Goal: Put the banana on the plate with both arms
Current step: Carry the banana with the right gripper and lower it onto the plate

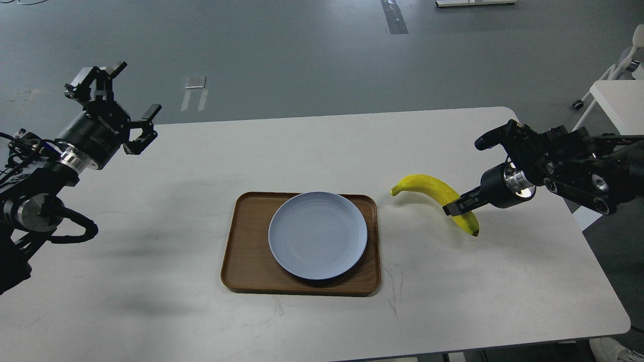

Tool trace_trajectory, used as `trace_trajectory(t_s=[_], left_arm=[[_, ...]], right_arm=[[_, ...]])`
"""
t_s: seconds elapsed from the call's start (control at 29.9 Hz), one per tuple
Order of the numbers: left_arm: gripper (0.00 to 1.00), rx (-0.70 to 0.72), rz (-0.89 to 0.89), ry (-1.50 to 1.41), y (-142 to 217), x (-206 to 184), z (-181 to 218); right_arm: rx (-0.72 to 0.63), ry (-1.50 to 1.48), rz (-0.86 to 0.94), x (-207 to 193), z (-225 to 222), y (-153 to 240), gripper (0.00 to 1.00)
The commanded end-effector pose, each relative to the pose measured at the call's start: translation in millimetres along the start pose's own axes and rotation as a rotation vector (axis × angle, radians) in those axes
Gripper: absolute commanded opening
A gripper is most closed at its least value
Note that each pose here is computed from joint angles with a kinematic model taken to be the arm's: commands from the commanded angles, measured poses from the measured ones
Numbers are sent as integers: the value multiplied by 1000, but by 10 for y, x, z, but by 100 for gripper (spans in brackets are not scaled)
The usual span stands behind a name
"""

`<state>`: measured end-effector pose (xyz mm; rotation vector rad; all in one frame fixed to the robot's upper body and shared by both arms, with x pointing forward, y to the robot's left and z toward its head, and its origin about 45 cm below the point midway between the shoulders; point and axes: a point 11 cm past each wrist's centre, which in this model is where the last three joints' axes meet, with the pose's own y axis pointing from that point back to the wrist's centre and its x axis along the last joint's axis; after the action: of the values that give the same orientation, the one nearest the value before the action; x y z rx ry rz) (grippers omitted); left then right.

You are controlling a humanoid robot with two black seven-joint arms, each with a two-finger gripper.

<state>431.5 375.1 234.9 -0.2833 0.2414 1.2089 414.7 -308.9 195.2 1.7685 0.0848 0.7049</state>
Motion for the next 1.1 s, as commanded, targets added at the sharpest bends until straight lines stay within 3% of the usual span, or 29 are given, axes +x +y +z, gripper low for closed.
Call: trace_trajectory(t_s=[0.0, 0.1, 0.37, 0.54, 0.67, 0.7, 0.84, 0.9, 0.97, 1.07], left_arm=[[100, -2, -2, 4, -9, -12, -5], [100, -2, -6, 8, -21, -32, -22], [100, -5, -5, 12, -26, -36, -18], [100, -5, -6, 13, -30, -41, -28], [100, -7, -7, 15, -39, -48, -23], [100, -8, -8, 14, -44, -51, -17], [100, -11, -8, 11, -49, -46, 0], [100, -11, -8, 11, -49, -46, 0], [100, -11, -6, 11, -47, -42, 1], [100, -11, -6, 9, -43, -36, 10]], right_arm=[[40, 82, 57, 431, -297, 221, 1], [73, 142, 65, 642, -567, 190, 1], [273, 186, 3, 819, -1673, -418, 2], [287, 235, -60, 696, -1947, -686, 4], [294, 234, -86, 585, -2006, -827, 12], [294, 232, -87, 577, -2001, -834, 16], [293, 223, -87, 563, -1981, -847, 60], [292, 219, -83, 573, -1968, -840, 72], [287, 211, -69, 611, -1936, -822, 99], [297, 161, -10, 749, -1858, -723, 100]])
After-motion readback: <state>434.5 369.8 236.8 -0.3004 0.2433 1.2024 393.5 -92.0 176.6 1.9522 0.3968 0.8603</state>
